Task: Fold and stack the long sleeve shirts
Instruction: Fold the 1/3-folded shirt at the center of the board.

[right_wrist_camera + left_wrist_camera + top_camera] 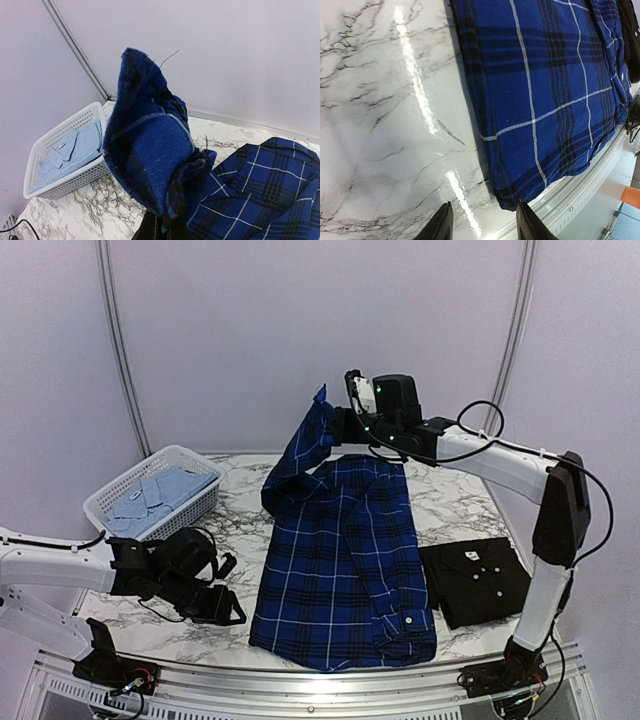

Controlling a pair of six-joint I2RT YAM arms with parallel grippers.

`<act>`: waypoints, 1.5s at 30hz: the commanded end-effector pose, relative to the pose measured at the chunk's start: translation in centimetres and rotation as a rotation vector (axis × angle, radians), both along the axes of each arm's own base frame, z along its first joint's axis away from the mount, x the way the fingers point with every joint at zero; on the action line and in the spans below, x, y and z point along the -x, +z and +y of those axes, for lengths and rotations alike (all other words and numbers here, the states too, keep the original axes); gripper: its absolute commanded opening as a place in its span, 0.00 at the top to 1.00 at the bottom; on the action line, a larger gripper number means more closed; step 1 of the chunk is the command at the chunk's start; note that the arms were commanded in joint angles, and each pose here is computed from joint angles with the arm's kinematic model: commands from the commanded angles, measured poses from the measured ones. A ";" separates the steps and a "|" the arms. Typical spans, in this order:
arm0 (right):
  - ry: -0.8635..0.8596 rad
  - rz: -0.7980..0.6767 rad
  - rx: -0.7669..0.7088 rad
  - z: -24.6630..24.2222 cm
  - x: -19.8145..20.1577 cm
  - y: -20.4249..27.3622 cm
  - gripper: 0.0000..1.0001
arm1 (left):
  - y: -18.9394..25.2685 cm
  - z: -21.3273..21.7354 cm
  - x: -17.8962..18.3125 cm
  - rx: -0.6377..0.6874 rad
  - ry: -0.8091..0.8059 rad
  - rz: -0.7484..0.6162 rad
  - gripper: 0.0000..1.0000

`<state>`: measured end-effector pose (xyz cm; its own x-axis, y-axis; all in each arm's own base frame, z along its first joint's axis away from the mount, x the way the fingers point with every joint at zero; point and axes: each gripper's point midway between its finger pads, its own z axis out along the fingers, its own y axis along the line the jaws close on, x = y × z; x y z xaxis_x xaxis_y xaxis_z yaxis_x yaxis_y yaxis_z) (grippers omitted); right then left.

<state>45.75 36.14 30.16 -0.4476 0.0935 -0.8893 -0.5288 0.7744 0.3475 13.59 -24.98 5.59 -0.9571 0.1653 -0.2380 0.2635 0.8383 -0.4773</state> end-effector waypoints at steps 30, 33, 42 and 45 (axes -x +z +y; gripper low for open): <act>-0.126 -0.233 0.133 -4.3 -2.5 10.8 1.00 | 1.7 -6.1 0.9 0.050 -0.109 -0.037 1.00; -0.166 -0.265 0.158 -5.9 -3.0 12.0 1.00 | 3.5 -7.4 0.7 0.081 -0.159 -0.074 1.00; -0.272 -0.279 0.214 -11.7 -4.2 12.6 1.00 | 5.9 -13.2 2.8 0.132 -0.404 -0.076 1.00; -0.311 -0.270 0.224 -13.9 -4.2 12.2 1.00 | 6.2 -15.2 3.4 0.153 -0.476 -0.058 1.00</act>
<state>50.91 25.71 39.87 -0.2244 -0.0292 -0.9741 -0.3669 0.9285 0.0567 11.78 -38.59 12.02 -0.8256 0.4243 -0.3720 0.5642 0.6139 -0.5520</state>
